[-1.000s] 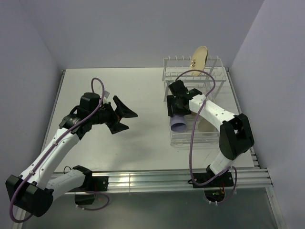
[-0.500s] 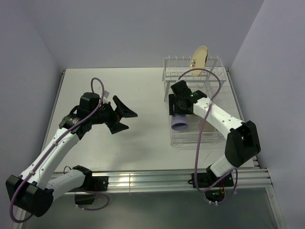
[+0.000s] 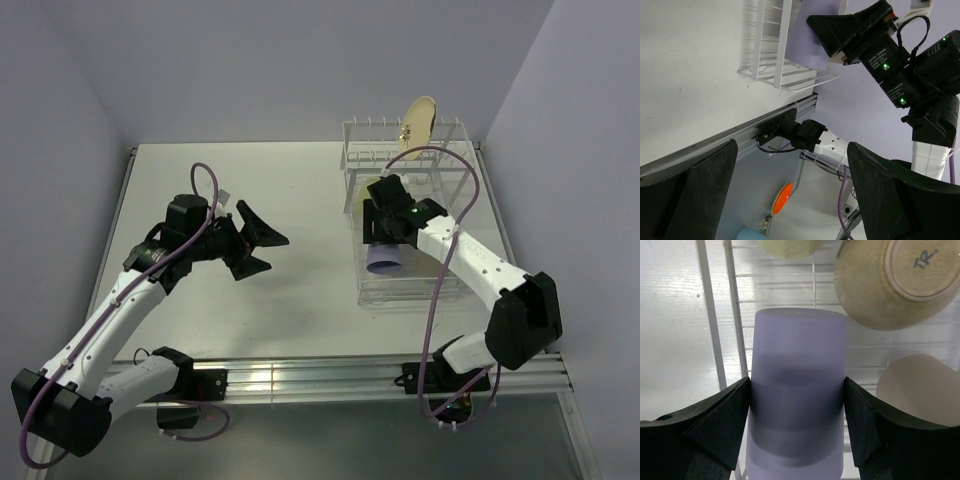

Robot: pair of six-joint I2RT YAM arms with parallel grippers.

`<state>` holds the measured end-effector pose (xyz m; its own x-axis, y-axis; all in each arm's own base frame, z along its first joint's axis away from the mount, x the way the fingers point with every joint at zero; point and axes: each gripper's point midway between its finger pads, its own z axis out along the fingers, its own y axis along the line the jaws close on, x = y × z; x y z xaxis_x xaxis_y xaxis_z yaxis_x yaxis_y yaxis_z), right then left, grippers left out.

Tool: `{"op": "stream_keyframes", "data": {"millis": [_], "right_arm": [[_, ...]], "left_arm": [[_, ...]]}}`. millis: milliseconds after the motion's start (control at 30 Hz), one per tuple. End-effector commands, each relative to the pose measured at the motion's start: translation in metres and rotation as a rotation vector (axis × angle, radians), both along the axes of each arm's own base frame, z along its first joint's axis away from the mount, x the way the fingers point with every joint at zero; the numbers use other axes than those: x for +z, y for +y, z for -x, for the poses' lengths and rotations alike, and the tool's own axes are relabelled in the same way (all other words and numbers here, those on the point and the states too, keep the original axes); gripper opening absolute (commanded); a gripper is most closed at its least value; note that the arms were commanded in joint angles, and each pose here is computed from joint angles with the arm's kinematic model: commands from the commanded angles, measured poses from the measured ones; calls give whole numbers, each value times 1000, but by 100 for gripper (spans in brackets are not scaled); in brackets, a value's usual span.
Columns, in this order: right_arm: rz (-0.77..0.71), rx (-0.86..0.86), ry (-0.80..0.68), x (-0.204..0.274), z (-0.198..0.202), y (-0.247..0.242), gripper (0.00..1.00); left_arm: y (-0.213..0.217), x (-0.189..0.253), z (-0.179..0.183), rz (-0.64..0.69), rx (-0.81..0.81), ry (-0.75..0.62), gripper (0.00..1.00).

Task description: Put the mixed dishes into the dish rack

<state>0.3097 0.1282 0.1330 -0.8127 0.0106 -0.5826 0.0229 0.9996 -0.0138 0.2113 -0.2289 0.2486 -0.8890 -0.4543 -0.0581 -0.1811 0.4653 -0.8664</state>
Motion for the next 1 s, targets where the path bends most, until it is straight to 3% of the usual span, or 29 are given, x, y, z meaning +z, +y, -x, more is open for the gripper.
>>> {"op": "stream_keyframes", "data": {"millis": [0,200,467,667,967], "right_arm": [[-52,-25,-147,40,-7,-1,47],[-101,-45,-209,68,-6,0,47],[-220,-63,-376,121,-20,8,46],[-315,-62,-460,162,-24,17,46],[-458,-97,-546,197,-17,21,46]], "left_arm": [[-5,18,0,64,-34,-81,97],[-19,34,-1,174,-74,-86,92],[-52,90,-6,523,-30,31,91],[-87,101,-16,564,-12,121,91],[-93,108,-30,718,151,182,86]]}}
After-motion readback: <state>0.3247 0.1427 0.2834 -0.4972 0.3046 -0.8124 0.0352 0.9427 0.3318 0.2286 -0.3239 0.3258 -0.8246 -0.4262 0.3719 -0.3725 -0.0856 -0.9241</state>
